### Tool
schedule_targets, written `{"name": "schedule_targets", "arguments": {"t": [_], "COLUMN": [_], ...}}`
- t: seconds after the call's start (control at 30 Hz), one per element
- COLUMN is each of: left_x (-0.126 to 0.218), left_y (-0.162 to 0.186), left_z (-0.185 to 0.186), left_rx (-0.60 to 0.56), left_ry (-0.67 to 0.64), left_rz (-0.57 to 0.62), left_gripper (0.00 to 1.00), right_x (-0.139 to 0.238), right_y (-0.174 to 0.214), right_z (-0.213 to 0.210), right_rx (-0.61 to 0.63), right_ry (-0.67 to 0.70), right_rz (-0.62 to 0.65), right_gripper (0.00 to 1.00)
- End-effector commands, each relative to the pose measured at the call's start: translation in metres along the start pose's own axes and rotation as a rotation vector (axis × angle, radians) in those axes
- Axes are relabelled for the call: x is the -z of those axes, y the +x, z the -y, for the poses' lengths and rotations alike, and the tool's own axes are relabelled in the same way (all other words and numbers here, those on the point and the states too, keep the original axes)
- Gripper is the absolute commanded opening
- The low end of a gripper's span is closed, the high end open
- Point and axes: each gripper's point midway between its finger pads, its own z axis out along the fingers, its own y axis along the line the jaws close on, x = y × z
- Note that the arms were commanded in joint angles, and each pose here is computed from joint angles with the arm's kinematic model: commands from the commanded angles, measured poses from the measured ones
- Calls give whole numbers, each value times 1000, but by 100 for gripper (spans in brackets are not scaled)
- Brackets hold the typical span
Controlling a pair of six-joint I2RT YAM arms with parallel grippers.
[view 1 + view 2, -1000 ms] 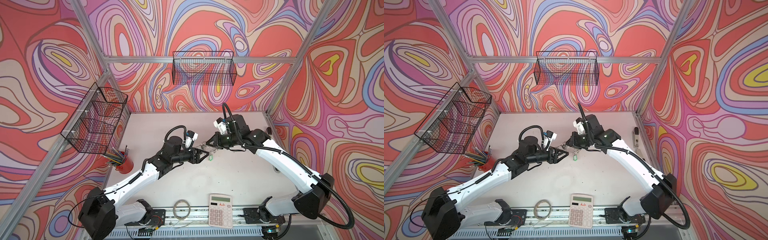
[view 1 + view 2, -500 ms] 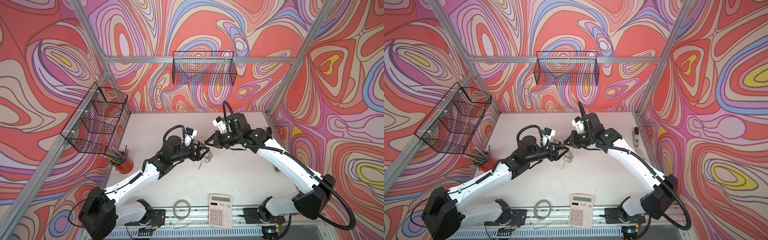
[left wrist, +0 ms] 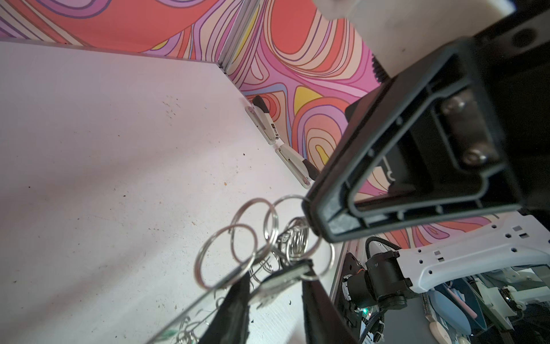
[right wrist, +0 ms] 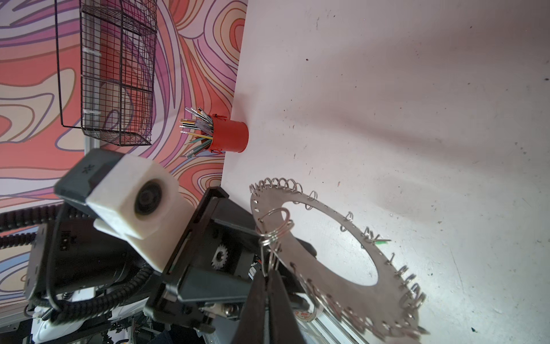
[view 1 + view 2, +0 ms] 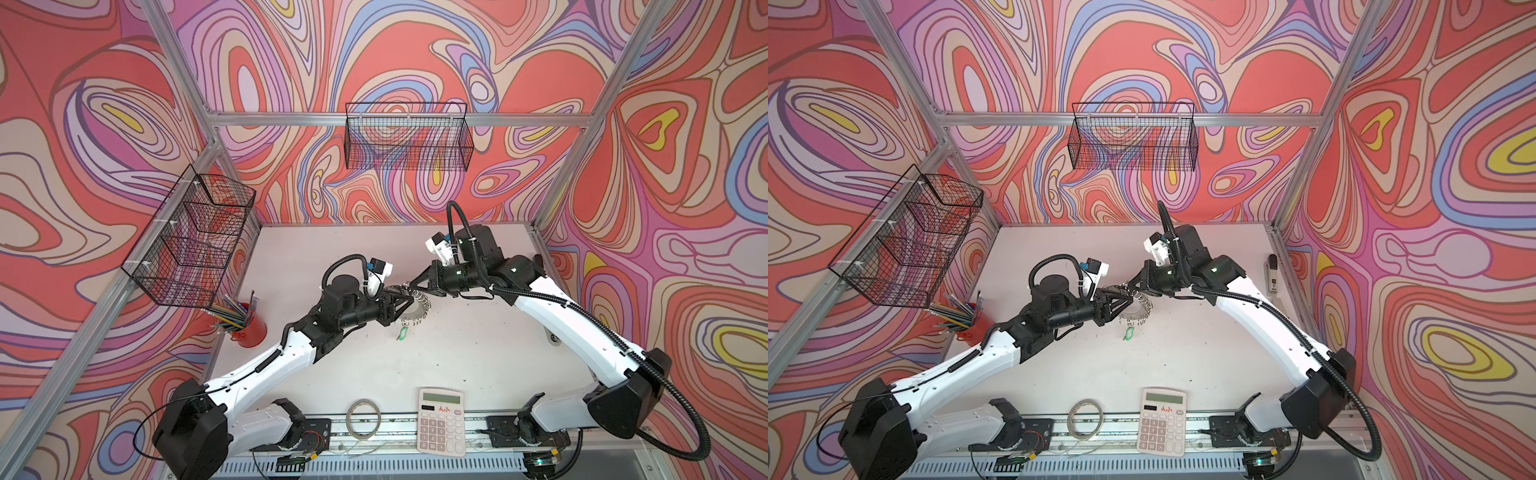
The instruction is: Put the keys on the keyring
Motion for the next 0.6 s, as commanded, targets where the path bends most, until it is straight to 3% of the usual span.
{"name": "schedule_targets", "arguments": {"t": [0.0,0.3,0.57], "left_x": [7,9,7], "left_y": [-3,-1,7], "left_z": [3,0,-8], "left_rx": [-3,16,83], "left_ry": [4,-17,-65], "left_rz": [12,9,-41], "left_gripper": [23,0,0], "right_x": [7,8,12], "right_y": [-4,-6,-11], "right_z": [-11,-9,-14], "right_rx": [26,19,10], "right_ry": [-38,-44,-70], "right_rz": [16,20,33], "right_gripper": [0,0,0]}}
